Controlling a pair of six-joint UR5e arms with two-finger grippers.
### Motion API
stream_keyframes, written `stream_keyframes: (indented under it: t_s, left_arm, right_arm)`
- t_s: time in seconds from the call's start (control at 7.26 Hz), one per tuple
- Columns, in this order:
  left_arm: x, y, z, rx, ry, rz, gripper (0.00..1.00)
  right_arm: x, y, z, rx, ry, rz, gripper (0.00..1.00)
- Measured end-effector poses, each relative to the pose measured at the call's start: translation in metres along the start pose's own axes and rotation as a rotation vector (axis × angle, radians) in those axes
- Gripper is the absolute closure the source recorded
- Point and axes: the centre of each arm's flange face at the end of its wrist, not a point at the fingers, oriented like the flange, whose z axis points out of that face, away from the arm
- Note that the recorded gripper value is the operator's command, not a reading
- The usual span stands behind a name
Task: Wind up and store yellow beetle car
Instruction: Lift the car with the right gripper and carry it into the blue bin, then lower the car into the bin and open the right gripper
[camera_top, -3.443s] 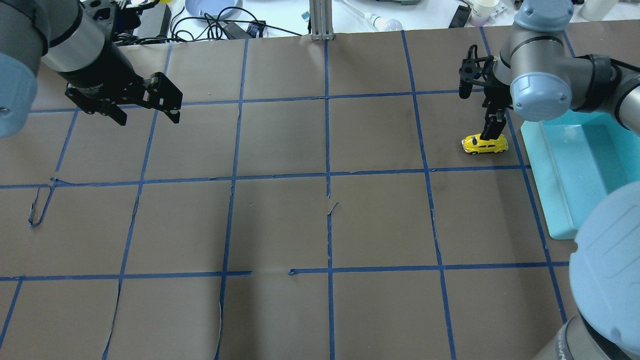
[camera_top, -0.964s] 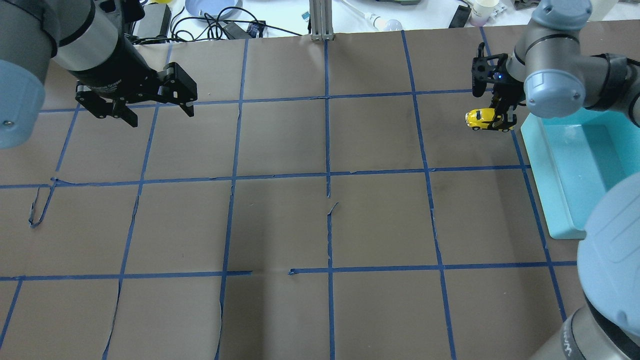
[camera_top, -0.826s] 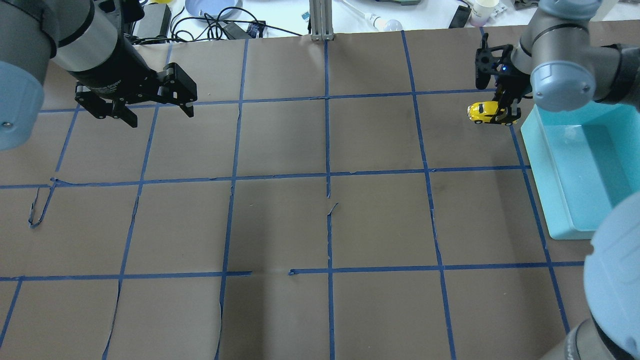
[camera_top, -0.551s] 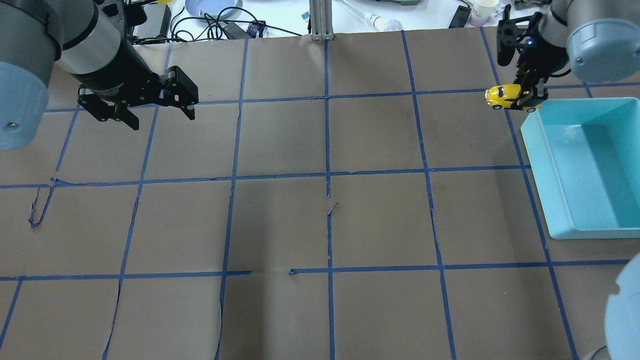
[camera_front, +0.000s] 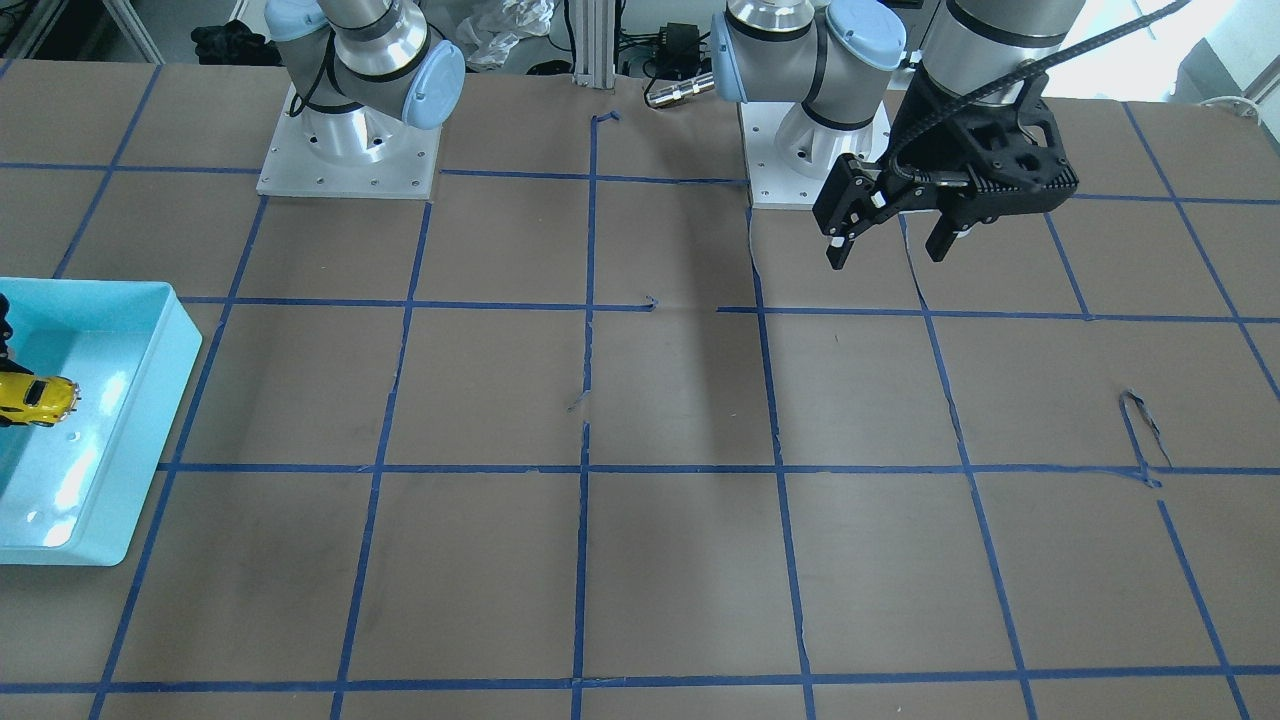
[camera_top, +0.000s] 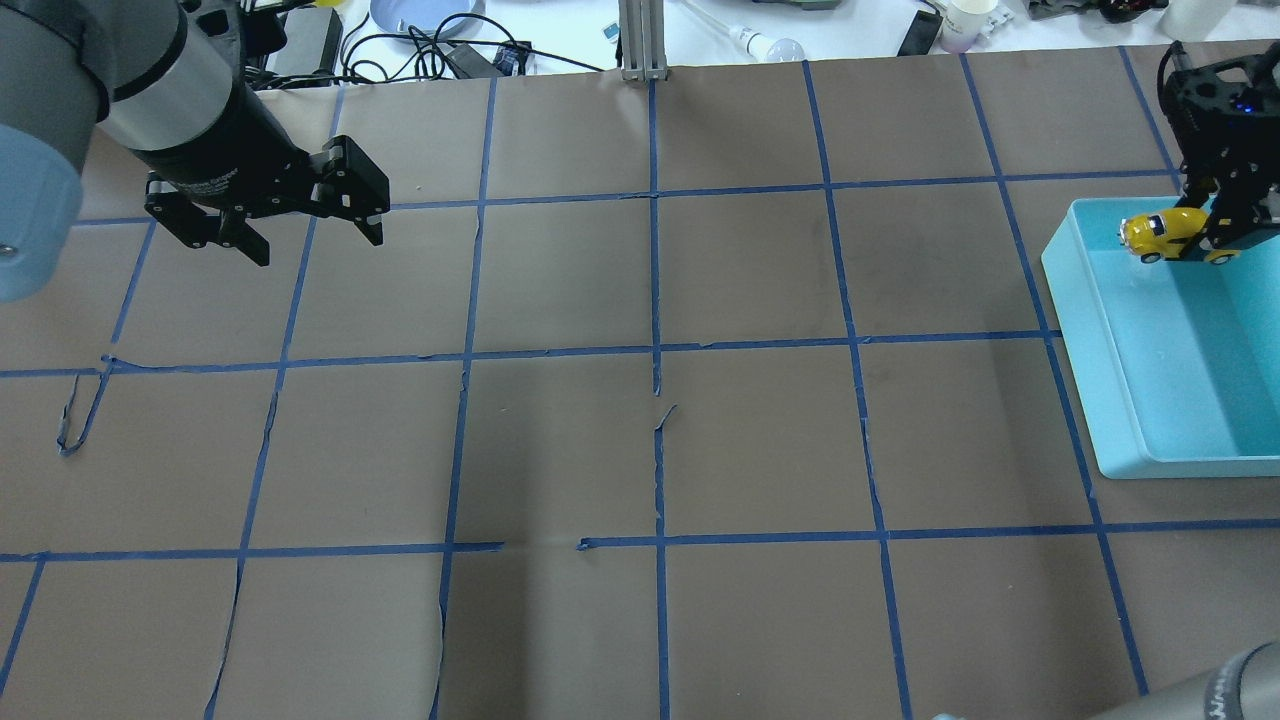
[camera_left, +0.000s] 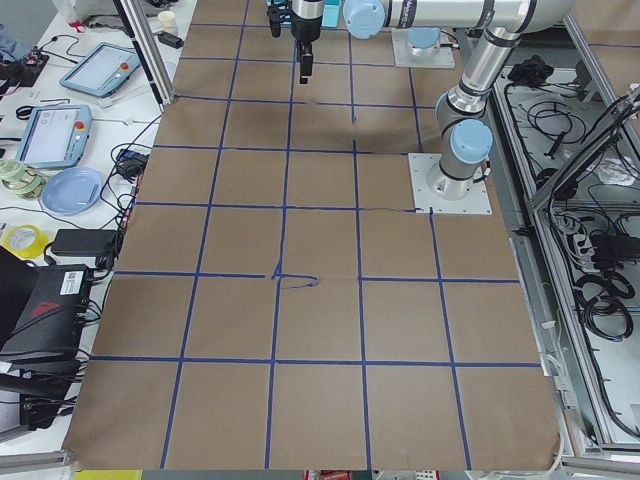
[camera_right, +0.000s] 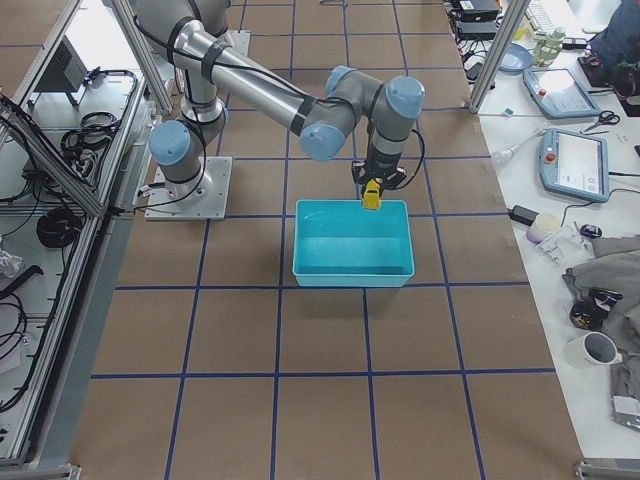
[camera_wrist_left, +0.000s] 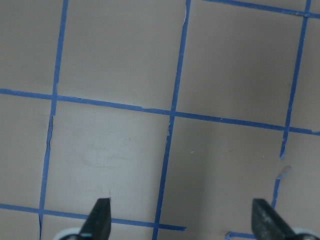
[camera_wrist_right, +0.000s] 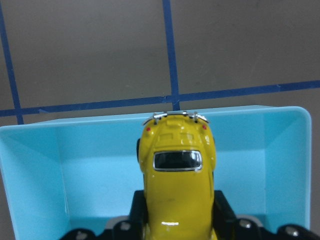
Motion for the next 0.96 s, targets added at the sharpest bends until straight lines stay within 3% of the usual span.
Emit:
stream_keyframes:
  t_s: [0.28,0.55,0.69,0.96]
  left_arm:
    - [-0.001,0.001,0.003,-0.008,0.001,-0.003,0.0]
    - [0.0,0.001,0.004,-0.011,0.006,-0.003,0.0]
    - [0.0,0.0,0.003,-0.009,0.007,-0.003,0.0]
    - [-0.001,-0.001,-0.001,-0.002,0.008,-0.004,0.0]
  right_arm:
    - [0.006,0.032,0.053,-0.023,-0.004,-0.076,1.0]
    - [0.008,0.049,0.091,-0.086,-0.024,-0.079,1.0]
    - [0.007,0.049,0.106,-0.09,-0.042,-0.058,1.0]
    - [-0.002,0.044,0.133,-0.073,-0.085,-0.029,0.26]
